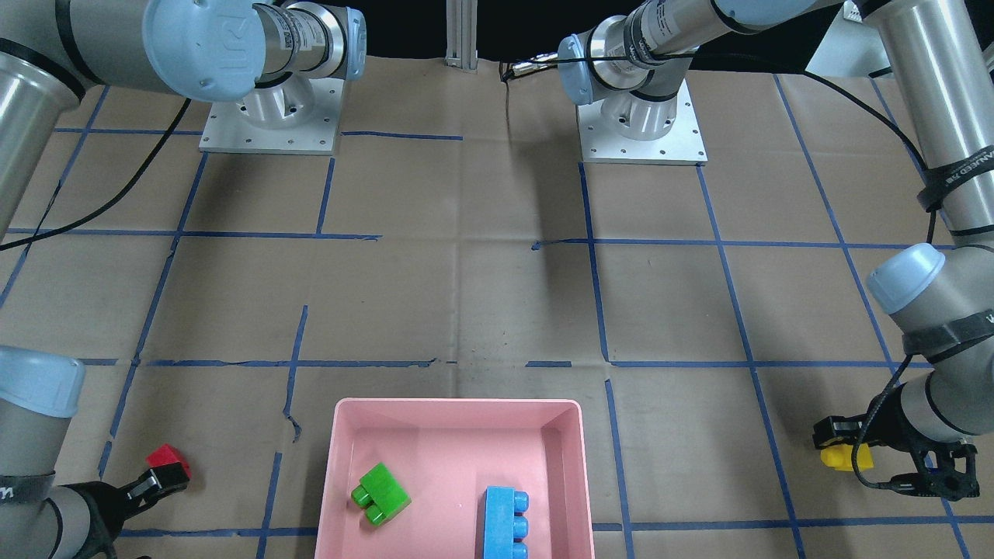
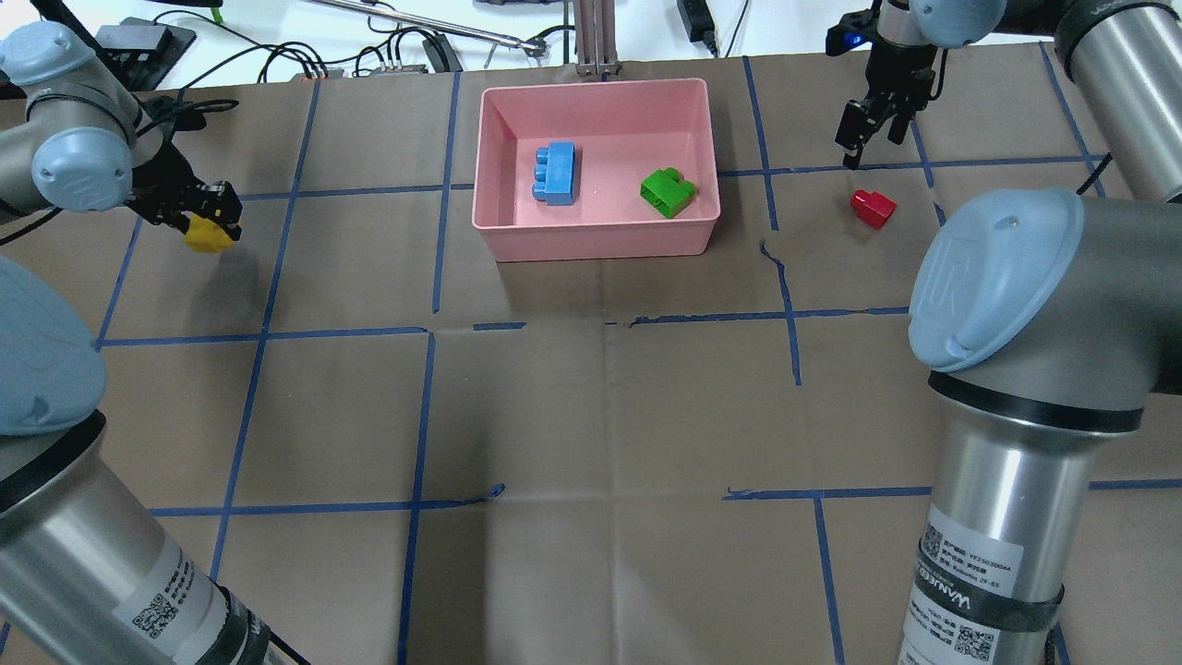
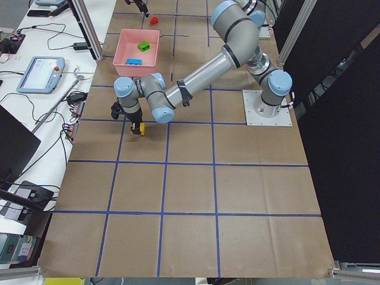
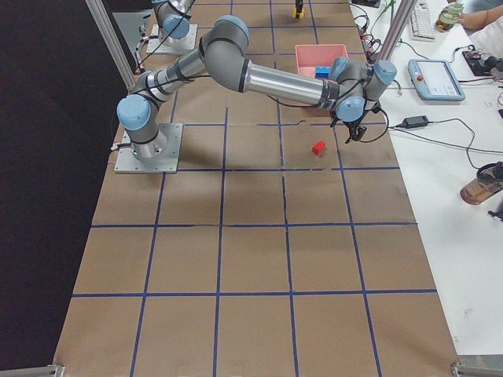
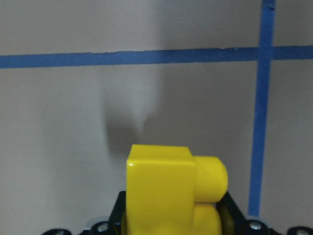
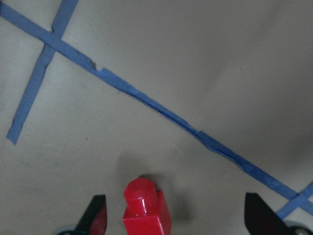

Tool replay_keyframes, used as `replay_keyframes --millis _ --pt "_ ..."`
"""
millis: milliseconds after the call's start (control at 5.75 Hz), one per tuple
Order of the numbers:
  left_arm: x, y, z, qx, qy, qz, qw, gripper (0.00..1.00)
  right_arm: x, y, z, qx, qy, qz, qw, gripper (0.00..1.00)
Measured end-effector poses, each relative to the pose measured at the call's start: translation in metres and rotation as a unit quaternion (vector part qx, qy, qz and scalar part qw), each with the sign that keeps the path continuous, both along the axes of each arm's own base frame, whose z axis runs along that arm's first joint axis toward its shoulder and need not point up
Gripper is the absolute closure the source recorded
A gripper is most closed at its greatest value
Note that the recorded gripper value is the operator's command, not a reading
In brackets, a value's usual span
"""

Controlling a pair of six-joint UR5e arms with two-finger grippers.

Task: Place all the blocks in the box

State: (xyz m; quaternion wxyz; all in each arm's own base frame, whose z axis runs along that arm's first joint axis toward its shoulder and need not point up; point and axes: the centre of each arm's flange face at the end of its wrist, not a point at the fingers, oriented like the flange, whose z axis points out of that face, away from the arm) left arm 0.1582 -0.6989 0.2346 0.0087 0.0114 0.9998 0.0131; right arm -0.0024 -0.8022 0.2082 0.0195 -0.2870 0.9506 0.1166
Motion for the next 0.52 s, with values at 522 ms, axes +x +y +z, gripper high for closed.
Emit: replay_keyframes --millis 522 --pt "-0.175 -0.006 0.087 -0.042 -0.009 -0.051 0.9978 1.00 0.005 0.028 -0.023 -0.001 0.000 -0.006 1.0000 0.38"
